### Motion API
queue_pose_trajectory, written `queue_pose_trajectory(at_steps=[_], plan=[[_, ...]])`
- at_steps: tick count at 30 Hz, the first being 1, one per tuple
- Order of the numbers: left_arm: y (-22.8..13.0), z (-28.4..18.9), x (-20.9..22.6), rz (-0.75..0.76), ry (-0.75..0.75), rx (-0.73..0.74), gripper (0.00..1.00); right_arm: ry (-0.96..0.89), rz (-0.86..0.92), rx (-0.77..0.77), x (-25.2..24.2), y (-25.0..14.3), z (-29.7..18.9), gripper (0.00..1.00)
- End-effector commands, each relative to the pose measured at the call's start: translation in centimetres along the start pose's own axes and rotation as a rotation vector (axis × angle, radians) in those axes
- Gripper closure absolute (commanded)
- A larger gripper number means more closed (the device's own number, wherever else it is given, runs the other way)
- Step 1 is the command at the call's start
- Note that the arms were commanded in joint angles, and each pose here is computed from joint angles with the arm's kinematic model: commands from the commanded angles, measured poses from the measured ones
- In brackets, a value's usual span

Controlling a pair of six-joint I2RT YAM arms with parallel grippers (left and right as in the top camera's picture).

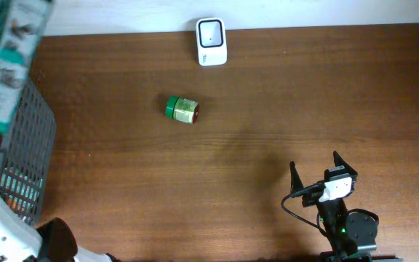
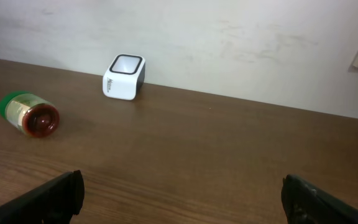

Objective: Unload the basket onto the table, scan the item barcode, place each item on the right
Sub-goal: 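Carry the glove pack past the scanner and drop it on the table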

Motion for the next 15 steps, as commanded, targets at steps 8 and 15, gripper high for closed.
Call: queue_pose_trajectory(at_steps=[8, 15], plan=[[-19.4, 14.1, -21.4, 0.115, -0.499, 0.533, 1.00, -0.006, -0.008, 0.007, 0.0, -0.3, 0.0, 0.02], [-34.1, 18.3, -25.7, -0.187, -0.166, 0.602, 1.00, -0.006, -0.008, 0.007, 0.0, -0.3, 0.0, 0.02]])
Point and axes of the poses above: each gripper's point midway between its finger pads, its own z axis out along the fingers, its own x axis along the line the jaws close on, y = z × x, the point moved 3 cm from there along -z, back along the fingers, and after that the axes turned 5 degrees about -z, right-handed, at the moved point
